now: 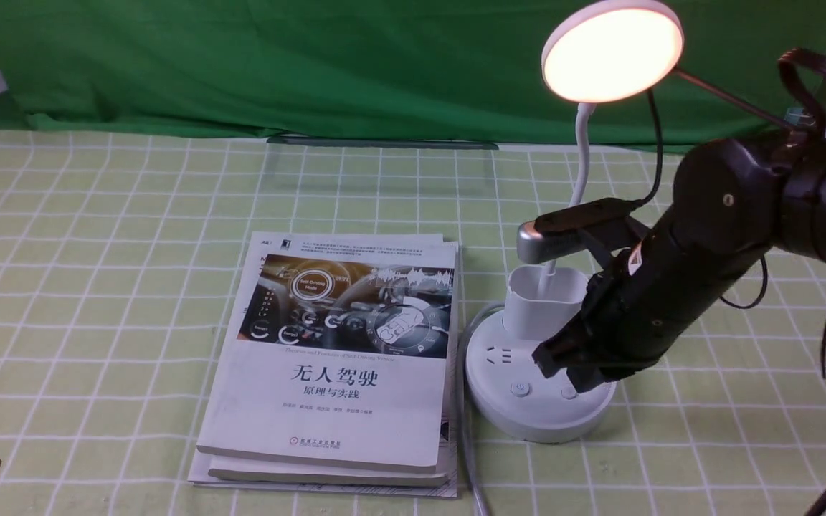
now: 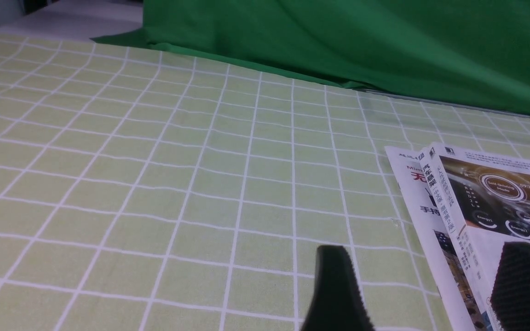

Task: Turn off the desk lamp on the green coffee tablecloth by hand.
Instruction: 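Press the power button on the lamp base to turn the lamp off with the right gripper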

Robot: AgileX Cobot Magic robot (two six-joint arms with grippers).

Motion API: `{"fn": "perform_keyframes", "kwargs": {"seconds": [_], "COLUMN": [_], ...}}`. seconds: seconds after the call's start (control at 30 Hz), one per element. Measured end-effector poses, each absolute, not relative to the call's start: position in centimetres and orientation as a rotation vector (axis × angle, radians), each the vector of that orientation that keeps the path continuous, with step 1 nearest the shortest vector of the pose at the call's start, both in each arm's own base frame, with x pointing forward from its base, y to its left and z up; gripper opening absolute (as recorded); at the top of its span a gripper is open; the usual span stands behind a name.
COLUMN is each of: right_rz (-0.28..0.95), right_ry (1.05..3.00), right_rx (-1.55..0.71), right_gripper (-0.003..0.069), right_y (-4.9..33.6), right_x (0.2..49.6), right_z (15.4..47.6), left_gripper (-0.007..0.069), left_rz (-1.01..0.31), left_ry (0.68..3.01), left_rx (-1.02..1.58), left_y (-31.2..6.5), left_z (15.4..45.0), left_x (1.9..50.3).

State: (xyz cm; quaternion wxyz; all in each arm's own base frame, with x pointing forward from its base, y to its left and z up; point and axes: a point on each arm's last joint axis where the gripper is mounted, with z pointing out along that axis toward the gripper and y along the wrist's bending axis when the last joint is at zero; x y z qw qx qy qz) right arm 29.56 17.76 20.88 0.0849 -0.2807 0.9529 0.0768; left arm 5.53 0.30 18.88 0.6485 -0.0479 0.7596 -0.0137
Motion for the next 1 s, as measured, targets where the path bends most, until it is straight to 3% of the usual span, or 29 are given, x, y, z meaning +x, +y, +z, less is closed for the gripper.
{"fn": "perform_keyframes", "kwargs": {"seconds": [0.5, 0.77, 1.0], "right_rz": [0.207, 0.198, 0.201], "right_ry": [2.905, 2.873, 2.803], "right_rx": [-0.844, -0.845, -0.837], "right_gripper": [0.0043, 0.0043, 0.0043], "right_y": [18.8, 18.7, 18.2], "right_x": [31.9, 31.7, 31.0], "right_z": [17.6, 18.3, 21.1], "left_gripper": [0.0410, 0.0410, 0.0410], "left_rz": [-0.031, -0.031, -0.031], "left_ry": [1.727, 1.727, 1.727], "left_rx": [-0.109, -0.109, -0.109], "left_y": [0.3, 0.3, 0.3], "left_z": [18.9, 18.9, 18.9], "left_x": [5.5, 5.5, 5.5]}}
